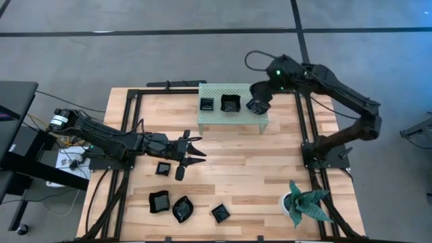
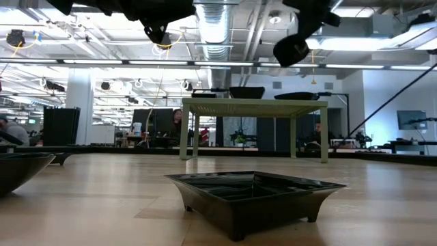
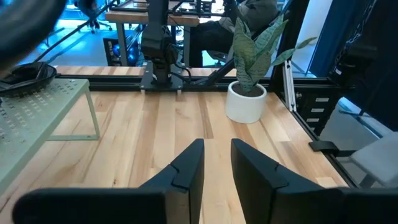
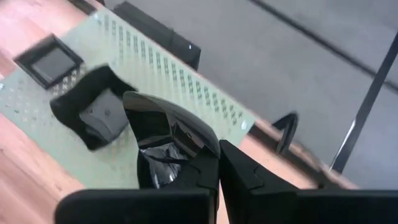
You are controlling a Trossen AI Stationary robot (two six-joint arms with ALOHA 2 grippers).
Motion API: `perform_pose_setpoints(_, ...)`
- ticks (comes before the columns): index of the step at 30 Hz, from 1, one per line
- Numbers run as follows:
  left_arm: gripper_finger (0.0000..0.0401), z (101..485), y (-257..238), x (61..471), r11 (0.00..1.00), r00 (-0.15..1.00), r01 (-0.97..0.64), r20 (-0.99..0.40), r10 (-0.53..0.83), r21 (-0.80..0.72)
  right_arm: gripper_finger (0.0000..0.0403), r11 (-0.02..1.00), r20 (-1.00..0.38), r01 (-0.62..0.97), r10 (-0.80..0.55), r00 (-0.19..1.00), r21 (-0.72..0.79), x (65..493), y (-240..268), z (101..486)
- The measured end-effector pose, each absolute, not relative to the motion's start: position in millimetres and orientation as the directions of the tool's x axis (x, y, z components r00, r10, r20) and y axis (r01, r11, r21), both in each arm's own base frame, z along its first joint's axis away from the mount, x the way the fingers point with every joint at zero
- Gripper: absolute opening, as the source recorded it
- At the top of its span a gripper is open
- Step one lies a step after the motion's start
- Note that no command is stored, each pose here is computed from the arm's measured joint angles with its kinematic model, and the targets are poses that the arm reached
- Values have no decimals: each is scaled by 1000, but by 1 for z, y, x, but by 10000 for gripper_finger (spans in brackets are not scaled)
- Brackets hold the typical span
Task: Pick & Place Mini shaped plates
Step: Stack the leaf shaped plate on top of the other leaf shaped plate on the shelf
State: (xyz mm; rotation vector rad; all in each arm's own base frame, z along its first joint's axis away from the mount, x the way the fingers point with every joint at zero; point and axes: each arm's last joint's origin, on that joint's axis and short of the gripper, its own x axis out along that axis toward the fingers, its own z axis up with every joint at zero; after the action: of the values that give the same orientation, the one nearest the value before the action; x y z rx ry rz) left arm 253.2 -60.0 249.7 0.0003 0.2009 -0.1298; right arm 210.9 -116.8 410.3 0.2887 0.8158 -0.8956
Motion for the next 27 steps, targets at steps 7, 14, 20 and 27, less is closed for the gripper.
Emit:
perform_pose_setpoints(7, 81, 250, -60, 253, 992, 972, 129, -199, -128, -13, 4, 596, -826, 802, -465, 319, -26, 195, -104, 361)
perform_pose_setpoints(14, 81, 250, -60, 253, 992, 972, 129, -198, -129, -9, 3, 590, -684, 783, -489, 542, 199, 159, -105, 386)
perform_pose_setpoints(20, 81, 252, -60, 254, 992, 976, 129, -176, -129, -12, 3, 424, -671, 859, -550, 496, 288, 129, -105, 378)
perform_pose_setpoints(27, 81, 253, -60, 254, 991, 978, 130, -162, -130, -13, 4, 405, -672, 821, -478, 565, 403, 140, -112, 320)
